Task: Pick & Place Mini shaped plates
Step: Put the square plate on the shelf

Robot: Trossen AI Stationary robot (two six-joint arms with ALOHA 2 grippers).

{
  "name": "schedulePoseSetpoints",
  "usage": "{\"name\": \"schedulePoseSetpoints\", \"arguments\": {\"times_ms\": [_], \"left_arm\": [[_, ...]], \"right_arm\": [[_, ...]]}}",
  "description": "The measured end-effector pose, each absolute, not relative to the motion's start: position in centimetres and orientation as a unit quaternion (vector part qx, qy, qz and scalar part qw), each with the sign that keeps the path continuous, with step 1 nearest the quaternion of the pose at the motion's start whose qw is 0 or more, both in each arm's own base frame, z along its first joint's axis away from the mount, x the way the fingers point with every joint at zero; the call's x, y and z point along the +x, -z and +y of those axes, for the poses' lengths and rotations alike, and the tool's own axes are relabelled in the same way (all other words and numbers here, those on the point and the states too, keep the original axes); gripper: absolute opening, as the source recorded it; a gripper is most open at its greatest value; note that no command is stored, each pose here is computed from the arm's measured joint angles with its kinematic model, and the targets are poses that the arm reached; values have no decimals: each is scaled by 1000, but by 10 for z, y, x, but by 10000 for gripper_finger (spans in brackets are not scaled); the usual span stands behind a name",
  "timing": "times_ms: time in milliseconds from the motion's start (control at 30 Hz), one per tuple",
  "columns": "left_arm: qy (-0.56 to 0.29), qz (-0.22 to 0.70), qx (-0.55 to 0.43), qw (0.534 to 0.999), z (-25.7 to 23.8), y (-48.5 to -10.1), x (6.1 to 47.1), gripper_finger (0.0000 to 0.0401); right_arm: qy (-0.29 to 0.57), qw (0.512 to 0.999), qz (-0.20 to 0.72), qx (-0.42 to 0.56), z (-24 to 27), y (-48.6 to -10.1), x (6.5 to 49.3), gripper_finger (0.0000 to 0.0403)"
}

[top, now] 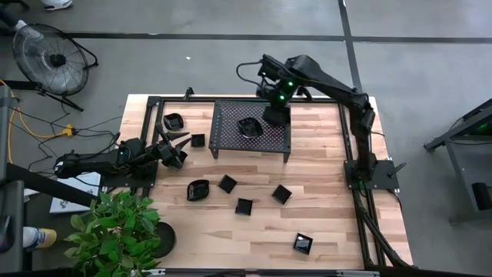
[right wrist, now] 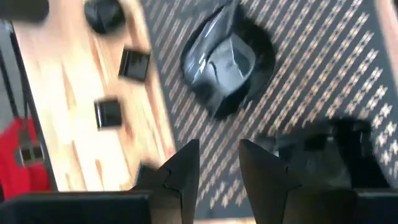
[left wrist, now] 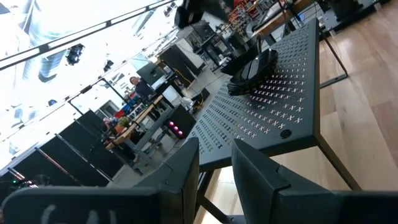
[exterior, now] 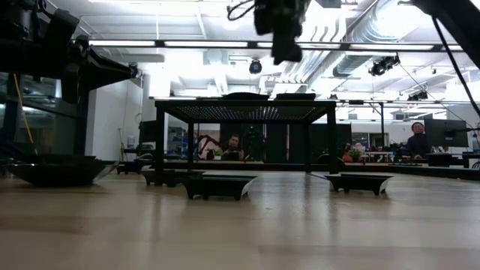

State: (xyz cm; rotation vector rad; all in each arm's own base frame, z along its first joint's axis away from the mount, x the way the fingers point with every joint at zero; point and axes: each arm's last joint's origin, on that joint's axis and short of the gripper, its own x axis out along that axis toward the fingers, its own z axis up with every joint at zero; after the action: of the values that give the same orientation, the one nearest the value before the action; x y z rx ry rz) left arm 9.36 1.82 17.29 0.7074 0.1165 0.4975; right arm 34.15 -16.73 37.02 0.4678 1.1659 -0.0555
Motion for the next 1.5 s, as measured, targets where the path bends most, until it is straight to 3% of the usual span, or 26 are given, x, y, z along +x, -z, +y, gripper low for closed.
{"name": "schedulePoseSetpoints", "arguments": {"times_ms": [200,600,800,967,1200,1500], "left_arm": [[-241,56,342,906,18,-173,94,92],[-241,56,343,906,18,-173,94,92],[-241,56,343,906,18,-173,94,92],[-241,56,342,906,18,-173,94,92],[-241,56,342,906,18,-173,94,92],[-241,56,342,906,18,-173,94,92]], "right_arm": [[7,816,551,174,-130,-392,333,108],[-116,823,549,83,-23,-411,339,108],[-139,764,629,37,23,-372,325,108],[-99,725,681,-19,53,-330,294,108],[-84,715,690,-72,82,-275,257,108],[-132,712,690,-26,119,-218,219,108]]}}
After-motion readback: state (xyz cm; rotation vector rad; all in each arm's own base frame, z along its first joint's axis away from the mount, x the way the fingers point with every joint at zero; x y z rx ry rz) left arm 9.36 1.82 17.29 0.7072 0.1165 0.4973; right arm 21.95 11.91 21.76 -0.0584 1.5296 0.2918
